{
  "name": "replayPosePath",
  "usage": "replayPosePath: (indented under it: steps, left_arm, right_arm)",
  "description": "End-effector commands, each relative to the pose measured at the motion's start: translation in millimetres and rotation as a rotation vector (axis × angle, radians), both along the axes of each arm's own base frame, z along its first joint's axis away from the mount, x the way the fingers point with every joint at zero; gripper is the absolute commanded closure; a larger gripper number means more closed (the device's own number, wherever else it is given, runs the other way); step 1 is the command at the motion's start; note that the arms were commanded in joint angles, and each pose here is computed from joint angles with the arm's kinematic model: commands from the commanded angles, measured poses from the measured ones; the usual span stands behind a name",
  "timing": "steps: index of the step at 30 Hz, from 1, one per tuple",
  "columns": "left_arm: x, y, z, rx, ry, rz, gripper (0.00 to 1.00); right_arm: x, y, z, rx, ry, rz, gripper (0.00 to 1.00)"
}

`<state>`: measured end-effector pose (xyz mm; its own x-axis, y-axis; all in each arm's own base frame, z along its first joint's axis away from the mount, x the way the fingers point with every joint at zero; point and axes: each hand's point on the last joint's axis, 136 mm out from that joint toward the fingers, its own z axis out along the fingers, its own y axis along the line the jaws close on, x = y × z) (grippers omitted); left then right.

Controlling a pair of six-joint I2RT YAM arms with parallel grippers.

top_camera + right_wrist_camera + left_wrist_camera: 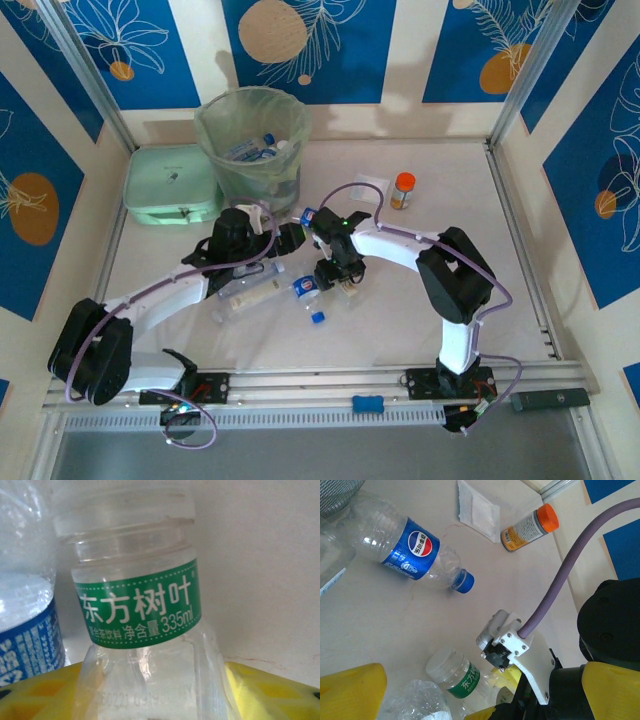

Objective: Put the plastic bottles in the bin

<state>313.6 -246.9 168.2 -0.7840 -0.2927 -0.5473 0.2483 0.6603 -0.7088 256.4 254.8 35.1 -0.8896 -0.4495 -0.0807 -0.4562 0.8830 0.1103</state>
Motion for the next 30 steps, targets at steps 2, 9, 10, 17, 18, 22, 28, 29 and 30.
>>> replayPosePath:
  steps: [2,9,10,17,18,22,28,29,30]
  left_arm:
    - [6,-7,18,-0.013,-0.054,-0.001,0.0]
    - [0,-29,22,-0.013,-0.085,-0.058,0.0]
    - [-2,-35,24,-0.017,-0.093,-0.074,0.0]
    - [-16,-80,34,-0.056,-0.134,-0.191,0.0]
    - [-18,-87,35,-0.063,-0.138,-0.207,0.0]
    - [-30,-112,41,-0.085,-0.163,-0.275,0.0]
    - [-38,-139,40,-0.054,-0.183,-0.35,0.0]
    - [-38,-142,40,-0.048,-0.187,-0.359,0.0]
    - [-38,-145,40,-0.045,-0.189,-0.368,0.0]
  right_arm:
    - [10,0,9,0.087,0.005,-0.078,0.45]
    - [48,-9,67,0.454,0.004,-0.385,0.51]
    - [56,-13,76,0.517,-0.007,-0.435,0.51]
    - [93,-47,121,0.767,-0.114,-0.702,0.53]
    - [96,-52,125,0.787,-0.128,-0.728,0.53]
    - [101,-66,146,0.873,-0.18,-0.807,0.54]
    - [92,-64,164,0.929,-0.191,-0.813,0.54]
    - [90,-63,166,0.933,-0.19,-0.811,0.55]
    - [88,-62,167,0.935,-0.191,-0.807,0.55]
